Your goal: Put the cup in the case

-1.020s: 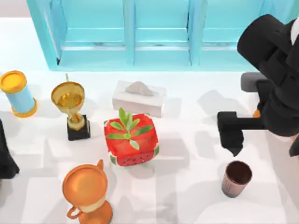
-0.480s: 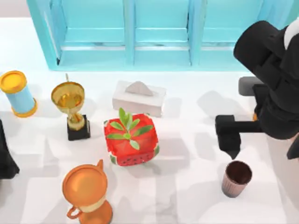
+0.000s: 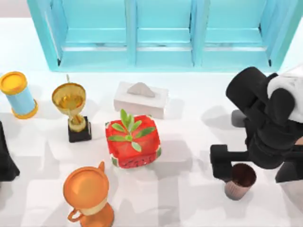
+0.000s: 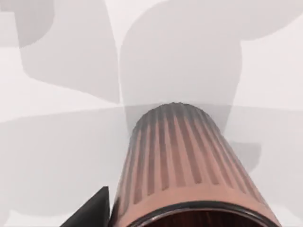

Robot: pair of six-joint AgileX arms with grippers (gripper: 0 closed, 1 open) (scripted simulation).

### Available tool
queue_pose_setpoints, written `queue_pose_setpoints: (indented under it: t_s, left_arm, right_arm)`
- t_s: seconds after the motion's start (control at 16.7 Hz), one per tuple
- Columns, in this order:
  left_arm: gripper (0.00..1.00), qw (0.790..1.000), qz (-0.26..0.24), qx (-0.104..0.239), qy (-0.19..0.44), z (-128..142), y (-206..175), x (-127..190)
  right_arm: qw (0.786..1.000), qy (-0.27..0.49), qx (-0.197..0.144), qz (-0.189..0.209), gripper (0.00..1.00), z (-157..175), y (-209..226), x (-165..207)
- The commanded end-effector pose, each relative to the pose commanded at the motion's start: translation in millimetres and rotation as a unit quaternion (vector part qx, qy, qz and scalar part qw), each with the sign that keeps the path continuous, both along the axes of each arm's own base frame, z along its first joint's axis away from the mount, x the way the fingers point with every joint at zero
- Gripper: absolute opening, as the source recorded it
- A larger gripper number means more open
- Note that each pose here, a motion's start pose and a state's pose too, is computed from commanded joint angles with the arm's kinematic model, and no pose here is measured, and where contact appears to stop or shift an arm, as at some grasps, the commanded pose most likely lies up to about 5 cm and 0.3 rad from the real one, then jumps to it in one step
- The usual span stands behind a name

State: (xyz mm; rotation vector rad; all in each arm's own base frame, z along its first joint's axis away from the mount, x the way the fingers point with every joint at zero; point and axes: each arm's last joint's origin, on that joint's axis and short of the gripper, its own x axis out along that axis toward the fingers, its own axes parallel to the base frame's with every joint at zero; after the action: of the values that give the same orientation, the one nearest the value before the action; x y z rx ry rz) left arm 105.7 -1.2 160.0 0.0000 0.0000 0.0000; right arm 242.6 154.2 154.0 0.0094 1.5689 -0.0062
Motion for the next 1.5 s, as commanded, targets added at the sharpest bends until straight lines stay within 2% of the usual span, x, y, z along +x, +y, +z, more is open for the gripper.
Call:
queue_pose_setpoints:
  t_s: [0.3, 1.08, 1.5]
  left_arm:
    - [1.0, 1.0, 0.0, 0.0, 0.0, 0.0, 0.0, 0.0]
    - [1.0, 1.0, 0.0, 0.0, 0.0, 0.0, 0.0, 0.0]
    - [1.0, 1.0, 0.0, 0.0, 0.0, 0.0, 0.0, 0.0]
  right_arm:
    - [1.0, 0.002, -0.001, 0.0, 1.0, -5.0, -0.6, -1.0]
    - [1.0, 0.002, -0.001, 0.0, 0.02, -5.0, -0.6, -1.0]
    - [1.0, 0.002, -0.001, 0.0, 0.0, -5.0, -0.6, -1.0]
